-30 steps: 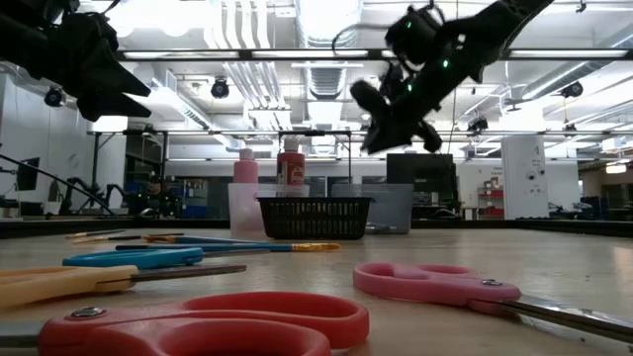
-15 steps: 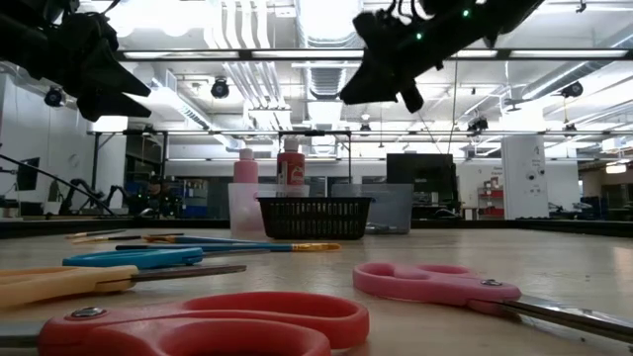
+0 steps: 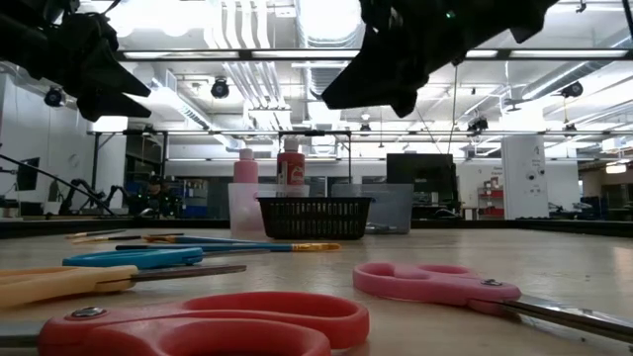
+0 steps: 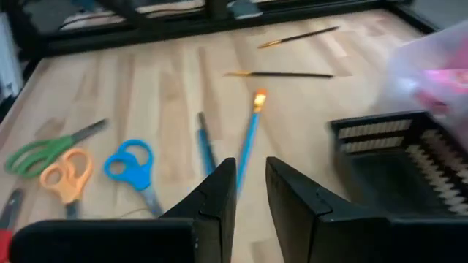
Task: Pick & Place Paint Supplies
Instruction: Put the blue paint brush into the gray bin
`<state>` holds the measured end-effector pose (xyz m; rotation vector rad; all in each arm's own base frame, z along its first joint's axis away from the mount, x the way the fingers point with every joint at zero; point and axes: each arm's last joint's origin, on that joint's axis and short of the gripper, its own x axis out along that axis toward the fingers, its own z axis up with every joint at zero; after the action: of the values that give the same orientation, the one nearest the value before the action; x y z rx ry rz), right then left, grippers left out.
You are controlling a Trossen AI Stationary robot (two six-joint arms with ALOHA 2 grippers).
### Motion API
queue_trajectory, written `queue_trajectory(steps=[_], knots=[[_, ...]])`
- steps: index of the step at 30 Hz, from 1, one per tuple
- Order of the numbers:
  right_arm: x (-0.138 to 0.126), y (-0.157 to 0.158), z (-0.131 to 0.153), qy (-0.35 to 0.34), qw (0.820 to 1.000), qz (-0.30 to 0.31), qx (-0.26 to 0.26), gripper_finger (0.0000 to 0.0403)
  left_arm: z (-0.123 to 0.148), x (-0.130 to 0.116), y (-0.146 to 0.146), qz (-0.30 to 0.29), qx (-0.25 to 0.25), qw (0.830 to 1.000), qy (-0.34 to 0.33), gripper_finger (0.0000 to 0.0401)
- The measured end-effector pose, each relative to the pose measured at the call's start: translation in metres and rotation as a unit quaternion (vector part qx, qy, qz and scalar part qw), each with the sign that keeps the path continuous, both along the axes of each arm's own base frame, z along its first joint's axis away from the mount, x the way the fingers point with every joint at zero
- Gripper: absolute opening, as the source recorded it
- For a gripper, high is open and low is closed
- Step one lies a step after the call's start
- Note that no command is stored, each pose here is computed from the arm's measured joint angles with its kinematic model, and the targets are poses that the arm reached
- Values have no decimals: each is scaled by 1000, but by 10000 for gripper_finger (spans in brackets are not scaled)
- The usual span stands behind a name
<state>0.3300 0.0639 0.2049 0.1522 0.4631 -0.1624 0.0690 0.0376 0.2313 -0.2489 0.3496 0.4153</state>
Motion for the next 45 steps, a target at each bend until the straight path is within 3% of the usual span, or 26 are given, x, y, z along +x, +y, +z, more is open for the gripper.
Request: queue_trajectory(steps=[11, 23, 45], knots=[[25, 23, -53, 35, 999, 20, -2, 75, 0, 0, 0, 0, 0, 1000, 0, 311], [51, 32, -90, 77, 996, 36, -10, 75, 0, 0, 0, 0, 0, 1000, 0, 311], [55, 14, -100, 107, 994, 32, -1, 75, 0, 0, 0, 0, 0, 1000, 0, 311]])
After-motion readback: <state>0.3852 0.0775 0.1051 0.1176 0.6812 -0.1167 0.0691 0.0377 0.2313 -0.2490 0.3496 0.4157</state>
